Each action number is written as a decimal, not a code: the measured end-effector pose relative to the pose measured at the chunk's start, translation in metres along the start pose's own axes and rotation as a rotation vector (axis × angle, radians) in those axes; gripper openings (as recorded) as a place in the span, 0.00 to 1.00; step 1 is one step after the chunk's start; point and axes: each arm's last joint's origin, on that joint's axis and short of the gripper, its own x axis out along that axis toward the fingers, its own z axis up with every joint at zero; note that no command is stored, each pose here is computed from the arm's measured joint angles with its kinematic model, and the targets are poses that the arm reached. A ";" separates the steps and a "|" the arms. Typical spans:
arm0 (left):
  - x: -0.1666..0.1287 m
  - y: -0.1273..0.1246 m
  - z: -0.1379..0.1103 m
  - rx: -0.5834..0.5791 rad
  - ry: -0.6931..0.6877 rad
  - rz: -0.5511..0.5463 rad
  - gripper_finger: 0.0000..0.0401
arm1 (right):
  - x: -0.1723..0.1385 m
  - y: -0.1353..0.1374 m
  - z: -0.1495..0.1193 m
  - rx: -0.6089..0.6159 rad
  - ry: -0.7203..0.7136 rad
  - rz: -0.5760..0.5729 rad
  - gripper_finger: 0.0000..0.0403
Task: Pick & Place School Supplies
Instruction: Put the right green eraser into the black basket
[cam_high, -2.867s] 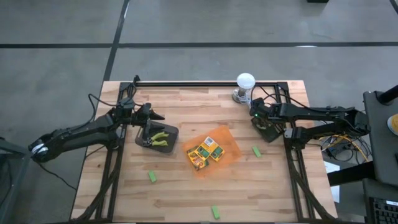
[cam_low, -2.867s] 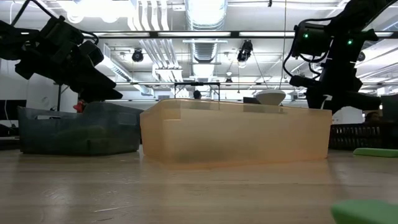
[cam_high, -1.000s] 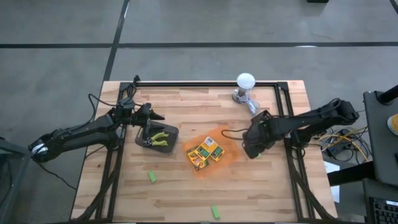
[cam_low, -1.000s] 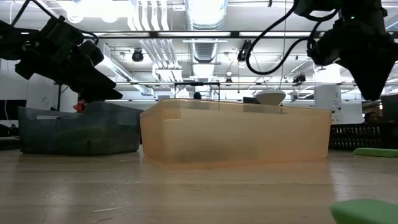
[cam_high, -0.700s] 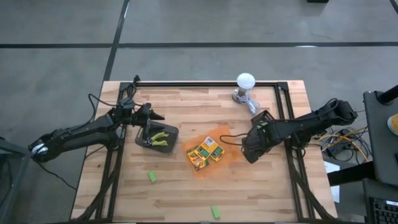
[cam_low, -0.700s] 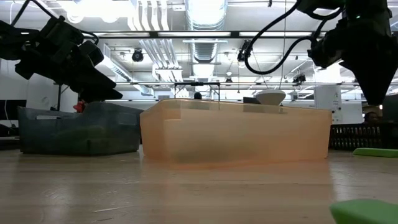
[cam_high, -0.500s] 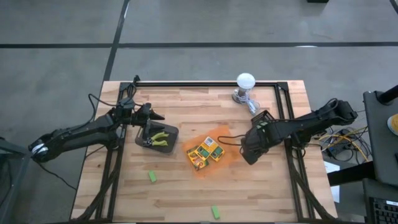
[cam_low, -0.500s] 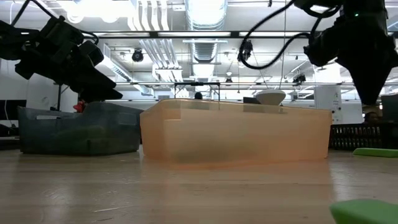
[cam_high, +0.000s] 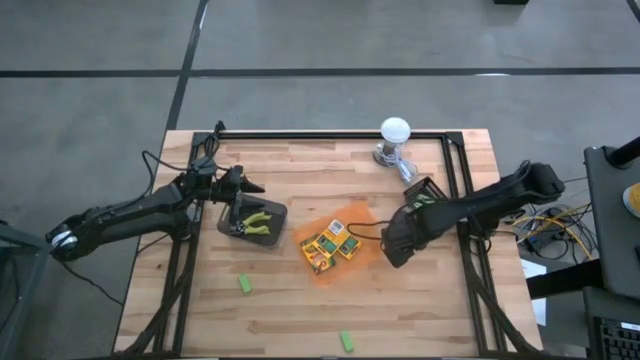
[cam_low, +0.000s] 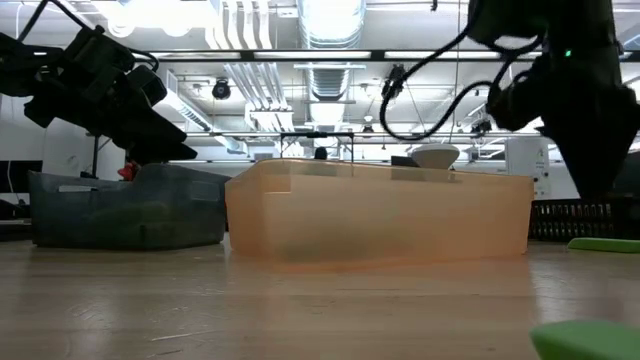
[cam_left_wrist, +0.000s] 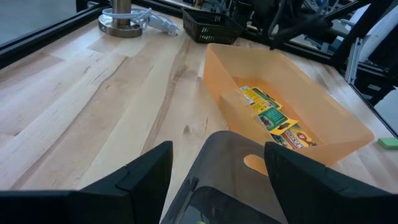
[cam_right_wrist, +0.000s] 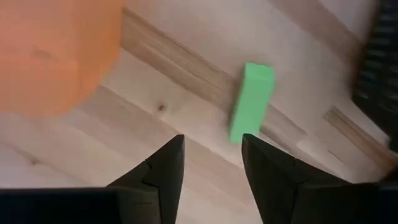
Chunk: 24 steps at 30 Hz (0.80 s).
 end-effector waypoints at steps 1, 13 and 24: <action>0.000 0.000 0.000 0.000 0.000 0.000 0.65 | 0.005 0.002 0.001 -0.011 0.003 -0.007 0.40; 0.000 0.000 0.000 0.000 0.000 0.000 0.65 | 0.034 0.005 0.003 -0.014 0.044 -0.153 0.40; 0.000 0.000 0.000 0.000 0.000 0.000 0.65 | 0.019 -0.004 0.000 0.101 -0.007 -0.117 0.37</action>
